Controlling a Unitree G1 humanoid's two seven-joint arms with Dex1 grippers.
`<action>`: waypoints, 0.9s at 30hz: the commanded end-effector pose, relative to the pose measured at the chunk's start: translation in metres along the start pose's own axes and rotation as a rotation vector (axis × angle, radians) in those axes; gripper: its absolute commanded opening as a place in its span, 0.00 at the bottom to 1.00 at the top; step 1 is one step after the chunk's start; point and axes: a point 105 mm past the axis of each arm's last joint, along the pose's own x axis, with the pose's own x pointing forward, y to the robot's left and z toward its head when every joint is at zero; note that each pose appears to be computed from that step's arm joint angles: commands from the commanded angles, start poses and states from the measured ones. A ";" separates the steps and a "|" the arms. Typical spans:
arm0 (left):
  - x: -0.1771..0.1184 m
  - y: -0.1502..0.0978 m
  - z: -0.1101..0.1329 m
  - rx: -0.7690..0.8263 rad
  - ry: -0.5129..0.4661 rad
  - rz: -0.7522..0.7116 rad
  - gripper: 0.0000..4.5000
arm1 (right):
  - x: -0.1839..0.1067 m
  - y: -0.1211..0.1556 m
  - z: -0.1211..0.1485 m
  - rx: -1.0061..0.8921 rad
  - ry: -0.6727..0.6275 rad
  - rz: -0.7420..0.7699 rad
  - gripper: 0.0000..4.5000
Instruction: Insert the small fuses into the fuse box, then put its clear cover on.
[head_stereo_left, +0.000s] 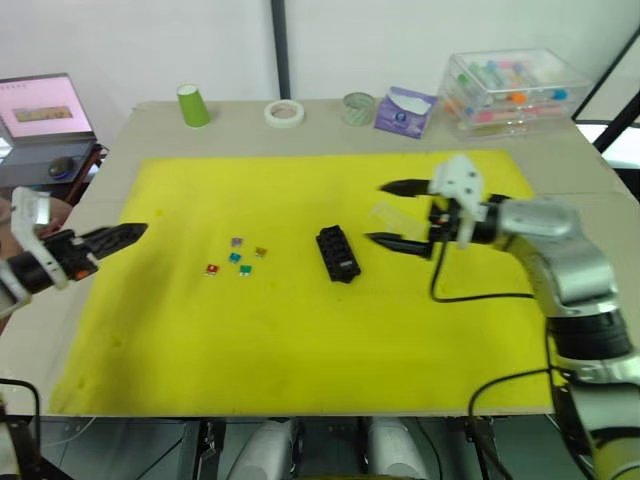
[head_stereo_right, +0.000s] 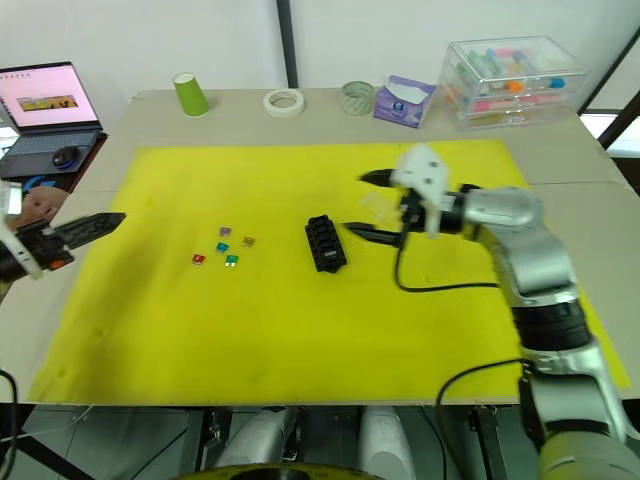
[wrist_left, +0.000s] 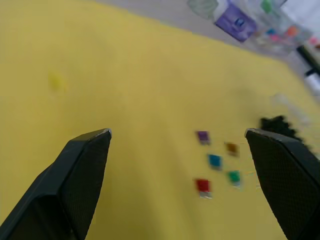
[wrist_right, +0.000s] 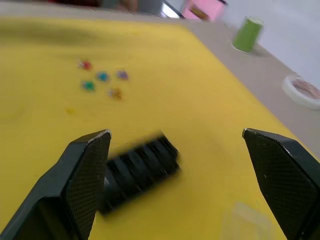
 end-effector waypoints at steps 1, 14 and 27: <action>-0.011 -0.026 -0.005 -0.251 0.123 -0.105 1.00 | 0.025 0.031 0.031 -0.043 -0.081 0.162 1.00; 0.037 -0.012 -0.032 -0.361 0.234 -0.148 1.00 | 0.044 0.030 0.026 -0.017 -0.070 0.177 1.00; 0.068 -0.005 -0.049 -0.403 0.297 -0.154 1.00 | 0.033 0.023 0.025 0.001 -0.029 0.112 1.00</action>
